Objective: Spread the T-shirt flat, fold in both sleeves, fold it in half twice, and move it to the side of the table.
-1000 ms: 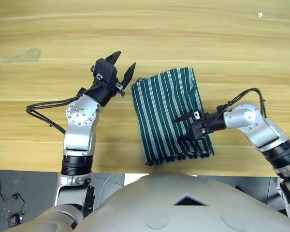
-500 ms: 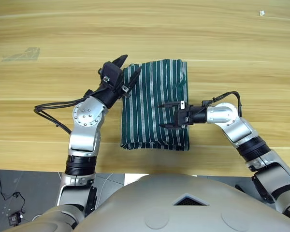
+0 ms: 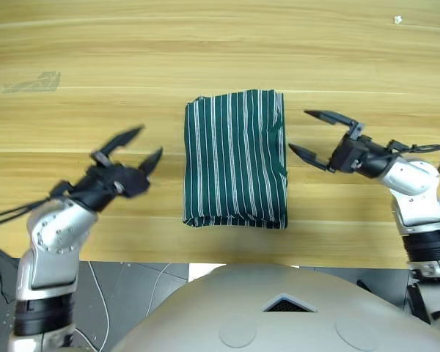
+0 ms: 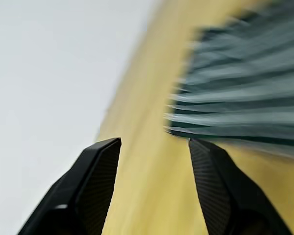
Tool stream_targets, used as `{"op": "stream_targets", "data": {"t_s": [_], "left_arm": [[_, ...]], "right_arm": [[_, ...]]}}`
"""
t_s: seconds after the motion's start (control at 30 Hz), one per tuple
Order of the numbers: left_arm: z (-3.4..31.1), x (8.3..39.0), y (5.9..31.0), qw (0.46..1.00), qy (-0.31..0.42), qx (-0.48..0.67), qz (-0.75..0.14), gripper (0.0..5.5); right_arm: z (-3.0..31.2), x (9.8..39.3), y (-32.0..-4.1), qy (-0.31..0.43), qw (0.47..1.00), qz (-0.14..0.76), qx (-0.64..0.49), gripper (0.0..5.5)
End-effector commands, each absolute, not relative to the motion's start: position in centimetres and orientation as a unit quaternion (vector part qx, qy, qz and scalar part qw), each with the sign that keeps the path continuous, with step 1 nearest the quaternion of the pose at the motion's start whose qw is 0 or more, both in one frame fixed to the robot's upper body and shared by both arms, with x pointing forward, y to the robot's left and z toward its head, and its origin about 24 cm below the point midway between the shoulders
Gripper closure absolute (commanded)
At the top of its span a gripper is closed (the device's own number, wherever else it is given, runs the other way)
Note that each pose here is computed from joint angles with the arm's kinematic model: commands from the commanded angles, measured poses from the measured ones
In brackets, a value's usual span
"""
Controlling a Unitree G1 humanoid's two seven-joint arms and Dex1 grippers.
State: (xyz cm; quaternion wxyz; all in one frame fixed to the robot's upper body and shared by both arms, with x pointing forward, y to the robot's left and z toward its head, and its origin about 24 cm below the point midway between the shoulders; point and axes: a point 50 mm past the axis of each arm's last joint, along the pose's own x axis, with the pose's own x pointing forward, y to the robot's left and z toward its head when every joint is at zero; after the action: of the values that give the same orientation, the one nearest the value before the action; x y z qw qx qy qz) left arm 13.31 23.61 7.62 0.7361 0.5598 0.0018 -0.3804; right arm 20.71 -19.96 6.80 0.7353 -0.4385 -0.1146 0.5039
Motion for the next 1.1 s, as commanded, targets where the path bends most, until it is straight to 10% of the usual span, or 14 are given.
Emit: {"op": "stream_targets", "data": {"t_s": [0.03,0.2,0.77,1.1], "left_arm": [[6.1,11.7,24.4,0.641,0.023,0.614,-0.459,2.95],[4.7,11.6,24.0,0.574,0.017,0.622,-0.532,2.95],[2.5,11.5,21.9,0.497,-0.021,0.586,-0.639,2.95],[1.7,11.7,22.2,0.486,-0.008,0.591,-0.644,4.73]], "right_arm": [[6.4,19.2,-22.3,-0.119,0.639,0.538,-0.537,2.27],[3.6,16.4,-22.8,-0.095,0.535,0.629,-0.557,2.27],[1.8,14.8,-17.9,-0.141,0.556,0.671,-0.47,2.27],[1.4,14.8,-17.9,-0.118,0.563,0.675,-0.463,3.7]]}}
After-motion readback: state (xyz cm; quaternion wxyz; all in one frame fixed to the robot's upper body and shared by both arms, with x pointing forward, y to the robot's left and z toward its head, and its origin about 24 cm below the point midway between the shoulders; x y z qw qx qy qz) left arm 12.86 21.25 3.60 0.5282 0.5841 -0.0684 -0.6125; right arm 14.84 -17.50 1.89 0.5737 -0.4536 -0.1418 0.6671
